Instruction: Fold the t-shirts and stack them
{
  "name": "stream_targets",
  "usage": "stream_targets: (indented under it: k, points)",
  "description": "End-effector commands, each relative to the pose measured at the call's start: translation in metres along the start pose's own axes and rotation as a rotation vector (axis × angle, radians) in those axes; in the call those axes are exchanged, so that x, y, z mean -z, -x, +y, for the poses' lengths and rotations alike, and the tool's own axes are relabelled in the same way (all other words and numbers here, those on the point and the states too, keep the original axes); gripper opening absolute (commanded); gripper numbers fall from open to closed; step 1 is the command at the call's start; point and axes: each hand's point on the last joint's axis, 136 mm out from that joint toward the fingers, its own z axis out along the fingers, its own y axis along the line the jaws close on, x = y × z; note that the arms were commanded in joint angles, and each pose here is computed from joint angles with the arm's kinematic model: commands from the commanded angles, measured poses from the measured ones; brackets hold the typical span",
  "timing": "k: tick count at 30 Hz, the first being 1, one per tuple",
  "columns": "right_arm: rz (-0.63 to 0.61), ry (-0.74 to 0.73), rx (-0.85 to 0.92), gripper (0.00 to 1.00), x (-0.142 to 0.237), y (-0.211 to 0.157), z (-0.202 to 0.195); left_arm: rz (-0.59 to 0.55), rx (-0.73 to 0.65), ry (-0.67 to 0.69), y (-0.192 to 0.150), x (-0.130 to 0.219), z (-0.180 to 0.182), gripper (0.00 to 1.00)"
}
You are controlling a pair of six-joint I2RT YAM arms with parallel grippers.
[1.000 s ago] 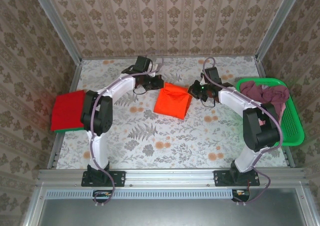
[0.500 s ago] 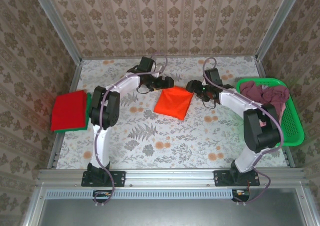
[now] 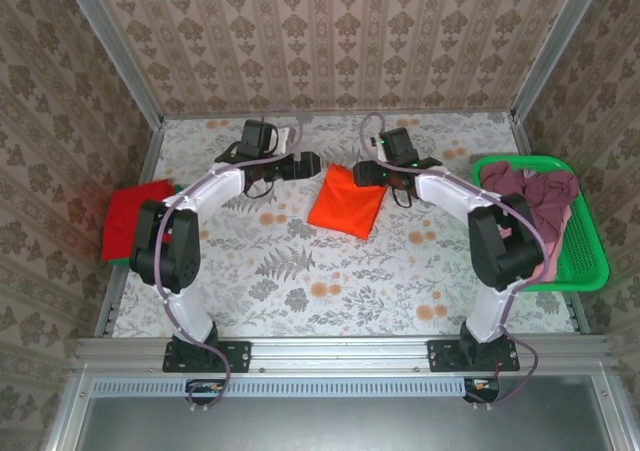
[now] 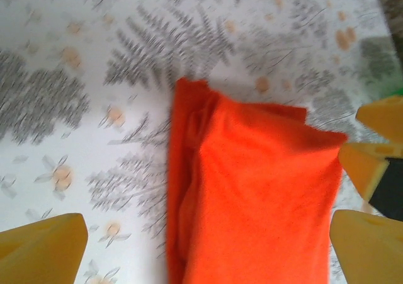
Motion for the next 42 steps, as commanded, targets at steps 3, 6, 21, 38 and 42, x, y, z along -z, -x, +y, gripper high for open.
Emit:
stream_targets:
  k: [3,6,21,38,42]
  points:
    - [0.123,-0.175,0.038,0.76,-0.035,-0.019,-0.027,0.023,0.001,0.049,-0.024,0.000,0.014,1.00]
    - [0.155,-0.194,-0.064,0.68,-0.048,-0.024,-0.043,0.025,0.004,0.055,-0.027,0.002,0.016,1.00]
    - [0.109,-0.148,-0.065,0.64,-0.018,0.003,-0.039,0.026,-0.073,0.004,-0.015,-0.010,-0.006,1.00]
    - [0.056,-0.016,-0.626,0.71,-0.015,-0.056,-0.054,0.220,-0.187,-0.094,-0.002,-0.110,-0.044,0.78]
    - [0.072,-0.032,-0.638,0.59,-0.024,-0.063,-0.062,0.206,-0.163,-0.039,0.012,-0.134,-0.034,0.71]
